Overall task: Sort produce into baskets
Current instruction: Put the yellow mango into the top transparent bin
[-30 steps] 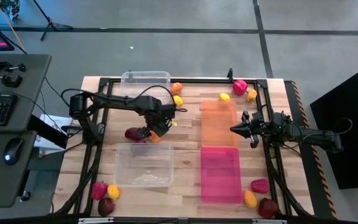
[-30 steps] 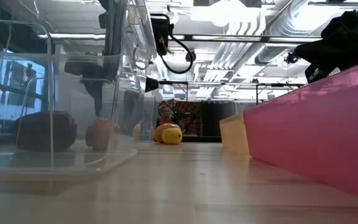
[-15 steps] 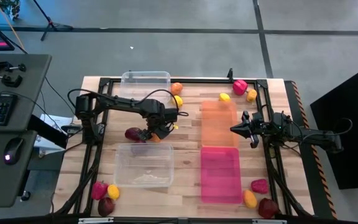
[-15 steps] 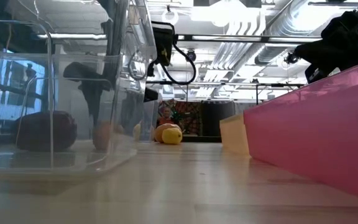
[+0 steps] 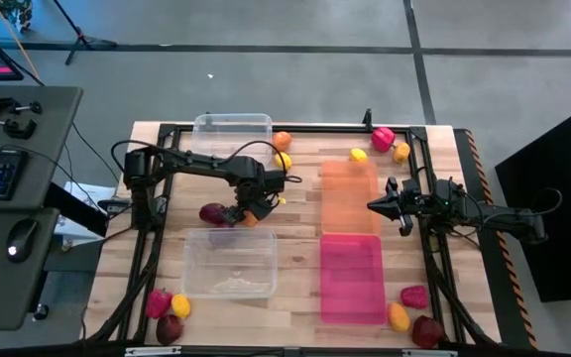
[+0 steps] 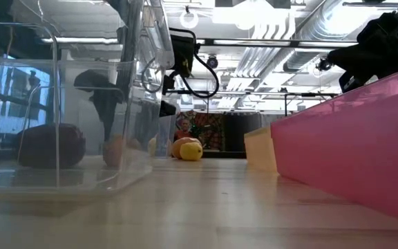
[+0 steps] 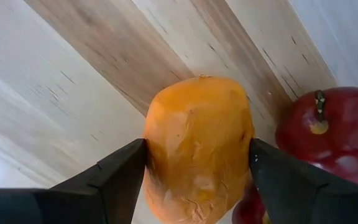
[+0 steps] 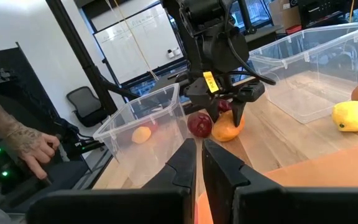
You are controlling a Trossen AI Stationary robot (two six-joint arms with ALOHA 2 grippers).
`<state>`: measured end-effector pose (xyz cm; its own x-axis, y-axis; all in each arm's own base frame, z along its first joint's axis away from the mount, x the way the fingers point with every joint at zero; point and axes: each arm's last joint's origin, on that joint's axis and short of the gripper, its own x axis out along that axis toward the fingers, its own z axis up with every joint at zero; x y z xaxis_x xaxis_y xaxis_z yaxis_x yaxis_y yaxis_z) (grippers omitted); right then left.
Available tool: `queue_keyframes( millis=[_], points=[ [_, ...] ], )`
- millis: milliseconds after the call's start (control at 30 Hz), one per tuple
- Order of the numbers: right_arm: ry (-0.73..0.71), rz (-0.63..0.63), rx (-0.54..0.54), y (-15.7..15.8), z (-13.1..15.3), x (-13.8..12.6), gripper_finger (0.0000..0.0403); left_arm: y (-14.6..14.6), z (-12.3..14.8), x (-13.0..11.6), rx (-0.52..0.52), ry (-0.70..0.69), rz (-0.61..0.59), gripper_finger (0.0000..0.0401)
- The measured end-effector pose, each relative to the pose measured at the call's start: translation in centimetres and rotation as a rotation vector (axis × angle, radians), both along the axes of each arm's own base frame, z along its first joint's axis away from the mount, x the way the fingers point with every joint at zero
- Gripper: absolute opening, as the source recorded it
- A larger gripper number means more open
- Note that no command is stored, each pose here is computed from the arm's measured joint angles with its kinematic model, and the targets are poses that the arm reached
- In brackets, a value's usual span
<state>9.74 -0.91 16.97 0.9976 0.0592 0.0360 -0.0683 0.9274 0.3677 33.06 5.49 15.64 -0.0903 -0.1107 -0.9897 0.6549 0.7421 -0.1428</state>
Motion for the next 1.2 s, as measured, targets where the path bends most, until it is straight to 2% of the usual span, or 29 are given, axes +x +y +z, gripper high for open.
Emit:
queue_keyframes(
  millis=[167, 333, 400, 500, 700, 867, 967, 1100, 1200],
  points=[
    [0.0, 0.0, 0.0, 0.0, 0.0, 0.0, 0.0017, 0.1, 0.1, 0.0, 0.016, 0.004, 0.067, 0.0253],
    [0.0, 0.0, 0.0, 0.0, 0.0, 0.0, 0.0017, 0.2, 1.4, 0.3, 0.001, -0.084, -0.005, 0.0201],
    [0.0, 0.0, 0.0, 0.0, 0.0, 0.0, 0.0017, 0.5, 2.2, 0.7, 0.009, -0.14, 0.001, 0.018],
    [0.0, 0.0, 0.0, 0.0, 0.0, 0.0, 0.0017, 1.1, 3.9, 0.9, 0.027, -0.212, 0.055, 0.0164],
    [0.0, 0.0, 0.0, 0.0, 0.0, 0.0, 0.0017, 2.2, 9.9, 0.3, 0.056, -0.406, 0.161, 0.0165],
    [0.0, 0.0, 0.0, 0.0, 0.0, 0.0, 0.0017, 3.6, 17.4, -2.2, 0.09, -0.727, 0.34, 0.0166],
    [0.0, 0.0, 0.0, 0.0, 0.0, 0.0, 0.0017, 4.8, 20.5, -4.7, 0.115, -0.889, 0.471, 0.0166],
    [0.0, 0.0, 0.0, 0.0, 0.0, 0.0, 0.0017, 7.1, 21.3, -8.5, 0.231, -0.934, 0.674, 0.0166],
    [0.0, 0.0, 0.0, 0.0, 0.0, 0.0, 0.0017, 8.6, 20.4, -10.6, 0.247, -0.914, 0.842, 0.0172]
  ],
)
